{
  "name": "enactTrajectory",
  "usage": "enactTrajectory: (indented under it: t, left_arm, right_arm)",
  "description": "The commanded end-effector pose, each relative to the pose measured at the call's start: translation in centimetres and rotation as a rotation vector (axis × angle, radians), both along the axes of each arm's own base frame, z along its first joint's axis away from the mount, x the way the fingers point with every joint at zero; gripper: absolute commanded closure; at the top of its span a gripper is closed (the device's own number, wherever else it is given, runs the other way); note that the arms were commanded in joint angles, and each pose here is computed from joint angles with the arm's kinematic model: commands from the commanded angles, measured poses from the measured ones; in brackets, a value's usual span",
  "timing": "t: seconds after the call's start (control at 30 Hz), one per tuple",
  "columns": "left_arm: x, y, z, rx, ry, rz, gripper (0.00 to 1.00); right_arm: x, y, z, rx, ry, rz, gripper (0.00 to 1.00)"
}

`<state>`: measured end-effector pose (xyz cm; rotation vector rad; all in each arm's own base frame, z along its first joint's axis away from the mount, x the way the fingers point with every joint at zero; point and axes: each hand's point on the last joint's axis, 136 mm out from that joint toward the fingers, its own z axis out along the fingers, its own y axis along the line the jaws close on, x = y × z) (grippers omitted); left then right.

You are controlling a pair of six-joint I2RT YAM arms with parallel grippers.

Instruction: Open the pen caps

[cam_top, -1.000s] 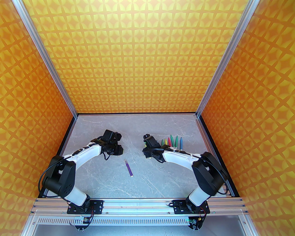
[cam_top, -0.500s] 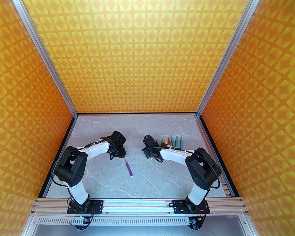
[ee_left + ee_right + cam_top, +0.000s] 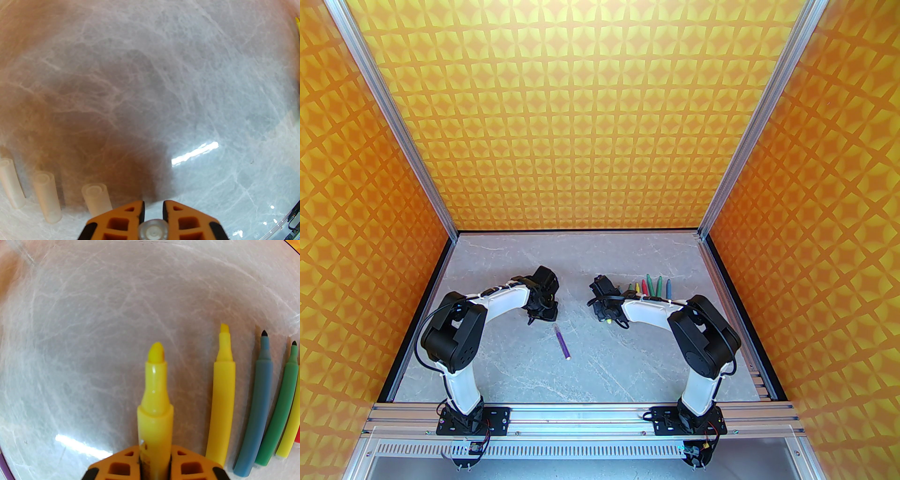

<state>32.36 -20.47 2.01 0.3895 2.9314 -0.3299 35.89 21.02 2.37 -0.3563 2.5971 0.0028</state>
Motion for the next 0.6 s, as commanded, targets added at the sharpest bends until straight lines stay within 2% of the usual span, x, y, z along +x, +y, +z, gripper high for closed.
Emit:
enactTrajectory:
  t: [0.0,0.57]
  left_arm:
    - [0.04,0.04,-0.15,0.034,0.006,-0.021,0.84]
    - [-0.09,-0.04,-0.22,0.039,0.011,-0.027,0.75]
  right_arm:
    - [0.9,-0.51,-0.09,-0.049,-0.017,-0.006,1.0]
    - [1.48,-0.81,-0.83,-0.098,-0.003,-0.014,0.9]
